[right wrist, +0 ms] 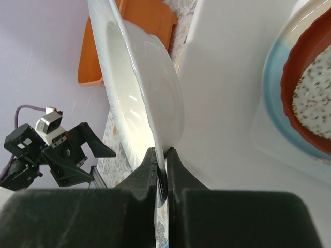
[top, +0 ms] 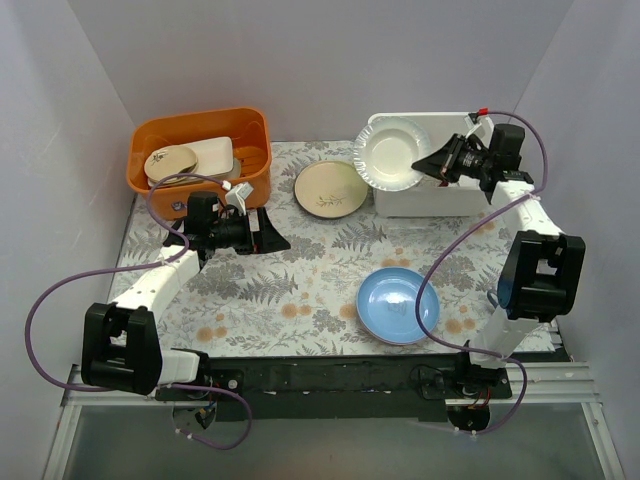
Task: Place the plates into the plastic bin on the countertop
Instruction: Place the plate in the plastic bin.
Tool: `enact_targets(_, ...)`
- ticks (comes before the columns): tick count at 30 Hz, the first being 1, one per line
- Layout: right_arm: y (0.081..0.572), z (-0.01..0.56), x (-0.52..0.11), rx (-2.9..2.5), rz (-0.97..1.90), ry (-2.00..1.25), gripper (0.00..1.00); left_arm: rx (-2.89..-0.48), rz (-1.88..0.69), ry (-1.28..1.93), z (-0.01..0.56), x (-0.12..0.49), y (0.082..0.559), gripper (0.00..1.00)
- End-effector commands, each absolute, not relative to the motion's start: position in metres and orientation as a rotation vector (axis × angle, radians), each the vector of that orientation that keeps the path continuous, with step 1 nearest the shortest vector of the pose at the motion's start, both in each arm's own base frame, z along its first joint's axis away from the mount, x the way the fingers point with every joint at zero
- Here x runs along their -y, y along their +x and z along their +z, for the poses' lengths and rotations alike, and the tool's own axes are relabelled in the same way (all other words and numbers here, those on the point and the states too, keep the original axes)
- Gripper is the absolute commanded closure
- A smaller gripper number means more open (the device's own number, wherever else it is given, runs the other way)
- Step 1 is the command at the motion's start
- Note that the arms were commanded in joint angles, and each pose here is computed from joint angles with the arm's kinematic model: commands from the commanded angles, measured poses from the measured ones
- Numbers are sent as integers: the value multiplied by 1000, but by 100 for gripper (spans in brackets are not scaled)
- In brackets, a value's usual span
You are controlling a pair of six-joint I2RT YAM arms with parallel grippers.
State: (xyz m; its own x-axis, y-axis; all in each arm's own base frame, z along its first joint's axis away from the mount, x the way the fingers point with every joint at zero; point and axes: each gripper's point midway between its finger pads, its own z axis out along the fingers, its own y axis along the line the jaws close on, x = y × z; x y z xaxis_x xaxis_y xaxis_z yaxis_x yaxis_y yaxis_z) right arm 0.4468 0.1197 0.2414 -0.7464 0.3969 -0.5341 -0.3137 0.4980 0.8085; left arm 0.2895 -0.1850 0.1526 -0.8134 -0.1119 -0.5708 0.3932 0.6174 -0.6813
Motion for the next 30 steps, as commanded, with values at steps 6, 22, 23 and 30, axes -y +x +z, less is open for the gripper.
enact_targets(6,475,288,-90,-1878,1258,29,99,-2206,-1124,266,171,186,296,2)
enact_targets(22,511,287,-61,-1867,1225,114,99,-2214,-1136,262,170,187,295,2)
enact_targets(23,513,289,-59,-1863,1221,116,99,-2215,-1137,261,170,187,295,2)
enact_targets(30,522,289,-52,-1861,1220,135,99,-2214,-1138,263,170,188,295,2)
